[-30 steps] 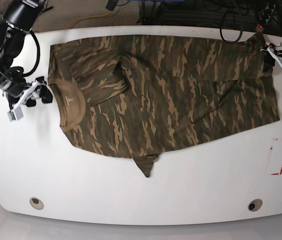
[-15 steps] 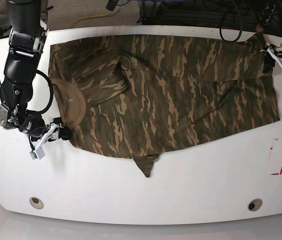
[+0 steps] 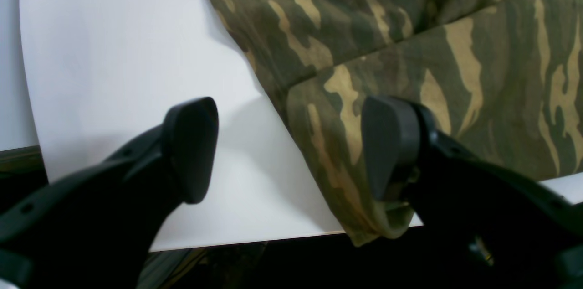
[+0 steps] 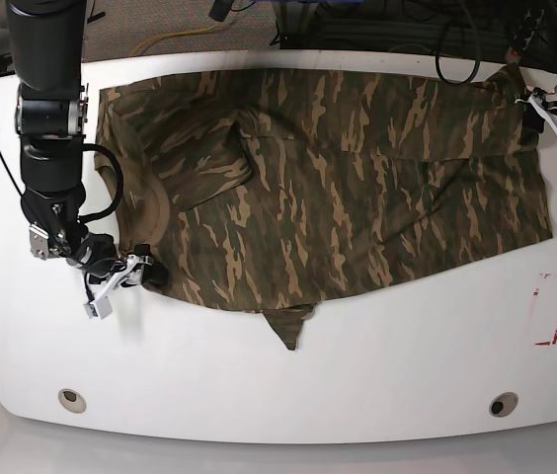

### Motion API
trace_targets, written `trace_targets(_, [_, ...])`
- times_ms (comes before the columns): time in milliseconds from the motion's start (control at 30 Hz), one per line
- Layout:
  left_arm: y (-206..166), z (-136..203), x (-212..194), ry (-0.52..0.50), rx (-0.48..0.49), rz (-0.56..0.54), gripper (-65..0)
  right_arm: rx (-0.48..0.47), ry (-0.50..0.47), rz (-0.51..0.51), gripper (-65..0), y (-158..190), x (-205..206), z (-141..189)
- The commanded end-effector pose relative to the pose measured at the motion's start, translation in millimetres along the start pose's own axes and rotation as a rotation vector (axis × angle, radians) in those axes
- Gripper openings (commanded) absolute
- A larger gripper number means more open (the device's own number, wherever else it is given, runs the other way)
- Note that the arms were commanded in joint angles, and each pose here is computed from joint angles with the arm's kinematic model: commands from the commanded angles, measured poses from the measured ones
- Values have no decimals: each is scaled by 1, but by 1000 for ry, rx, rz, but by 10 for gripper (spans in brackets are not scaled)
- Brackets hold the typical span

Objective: Fold the T-shirt properly
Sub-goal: 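Move the right gripper to the shirt's collar-side edge and grasp it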

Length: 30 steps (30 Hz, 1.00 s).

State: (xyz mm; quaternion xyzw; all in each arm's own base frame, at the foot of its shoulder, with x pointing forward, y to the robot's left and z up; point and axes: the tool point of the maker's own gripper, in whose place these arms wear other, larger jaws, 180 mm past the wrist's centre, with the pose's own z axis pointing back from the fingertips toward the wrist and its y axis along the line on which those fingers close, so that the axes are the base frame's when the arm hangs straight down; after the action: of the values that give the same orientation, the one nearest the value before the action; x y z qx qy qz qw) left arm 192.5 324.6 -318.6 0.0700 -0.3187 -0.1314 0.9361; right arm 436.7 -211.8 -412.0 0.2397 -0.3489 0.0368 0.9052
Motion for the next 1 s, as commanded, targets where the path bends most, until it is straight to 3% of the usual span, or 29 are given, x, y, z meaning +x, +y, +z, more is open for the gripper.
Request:
trace_targets(0, [7, 4, 13, -38, 18, -22, -196, 21, -45, 32, -235, 9, 23, -2])
trace_targets(167, [30, 9, 31, -92, 89, 6, -193, 59, -30, 35, -255, 28, 17, -16])
trace_targets(367, [68, 8, 40, -65, 241, 21, -150, 80, -34, 35, -498, 39, 18, -22])
trace_targets(467, [87, -7, 33, -45, 274, 148, -110, 80, -35, 37, -598, 39, 19, -22])
trace_targets(633, [92, -42, 15, -1, 203, 296, -99, 82, -38, 39, -606, 41, 20, -23])
trace_targets(967, [76, -95, 4, 46, 49, 464, -97, 86, -40, 40, -607, 42, 22, -23])
